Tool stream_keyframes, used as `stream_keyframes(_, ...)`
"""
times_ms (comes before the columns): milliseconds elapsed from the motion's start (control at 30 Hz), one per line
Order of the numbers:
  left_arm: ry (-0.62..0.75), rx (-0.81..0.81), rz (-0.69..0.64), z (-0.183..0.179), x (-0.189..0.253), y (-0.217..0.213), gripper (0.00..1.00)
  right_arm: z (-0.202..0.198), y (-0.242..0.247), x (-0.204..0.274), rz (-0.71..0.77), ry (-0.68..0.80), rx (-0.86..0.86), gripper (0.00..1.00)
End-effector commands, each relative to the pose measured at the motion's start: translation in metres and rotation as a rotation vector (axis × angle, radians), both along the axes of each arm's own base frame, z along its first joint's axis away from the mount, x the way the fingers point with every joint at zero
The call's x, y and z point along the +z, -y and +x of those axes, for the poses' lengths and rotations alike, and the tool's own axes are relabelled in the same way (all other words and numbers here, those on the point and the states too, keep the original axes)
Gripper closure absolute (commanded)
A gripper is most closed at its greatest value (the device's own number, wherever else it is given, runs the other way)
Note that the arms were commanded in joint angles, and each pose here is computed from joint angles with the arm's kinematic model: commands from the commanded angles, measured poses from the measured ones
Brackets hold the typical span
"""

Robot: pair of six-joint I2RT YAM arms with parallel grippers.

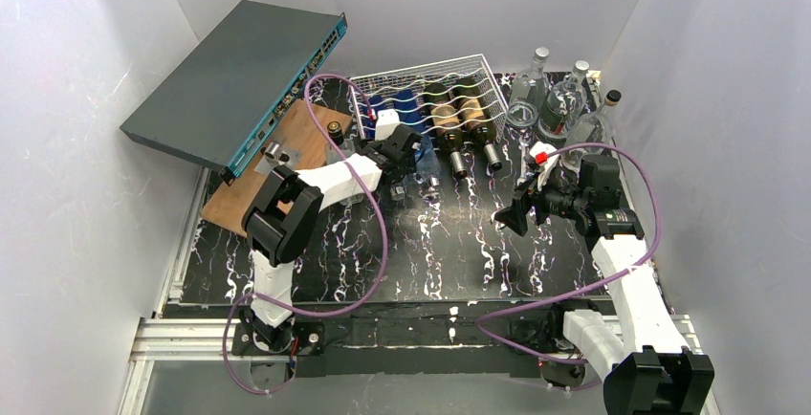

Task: Take the wine bottle off the wine rack
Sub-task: Pick up the wine bottle from the wine rack.

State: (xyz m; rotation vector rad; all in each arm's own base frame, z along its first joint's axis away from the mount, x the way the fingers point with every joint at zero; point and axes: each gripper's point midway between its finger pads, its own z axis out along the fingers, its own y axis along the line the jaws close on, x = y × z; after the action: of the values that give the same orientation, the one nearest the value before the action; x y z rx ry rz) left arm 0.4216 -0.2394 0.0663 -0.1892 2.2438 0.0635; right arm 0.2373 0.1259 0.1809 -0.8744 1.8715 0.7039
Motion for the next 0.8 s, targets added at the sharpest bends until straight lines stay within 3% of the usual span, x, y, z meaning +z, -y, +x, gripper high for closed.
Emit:
stream_keyframes(0, 0.038, 0.009, -0.019, 0.012, 0.012, 0.002, 0.35, 0.001, 0.001, -0.001, -0.006, 0.011, 0.002, 0.02)
stream_keyframes(300, 0.024, 0.005, -0.013, 0.009, 0.008, -0.001, 0.51, 0.001, 0.001, -0.001, -0.007, 0.012, 0.003, 0.02)
stream_keyframes(600, 0.014, -0.026, -0.015, 0.004, 0.01, 0.0, 0.8, 0.001, 0.001, -0.001, -0.009, 0.015, 0.002, 0.02)
stream_keyframes(767, 0.029, -0.041, -0.034, 0.0, 0.021, 0.0, 0.86, 0.001, 0.001, 0.0, -0.008, 0.017, 0.003, 0.02)
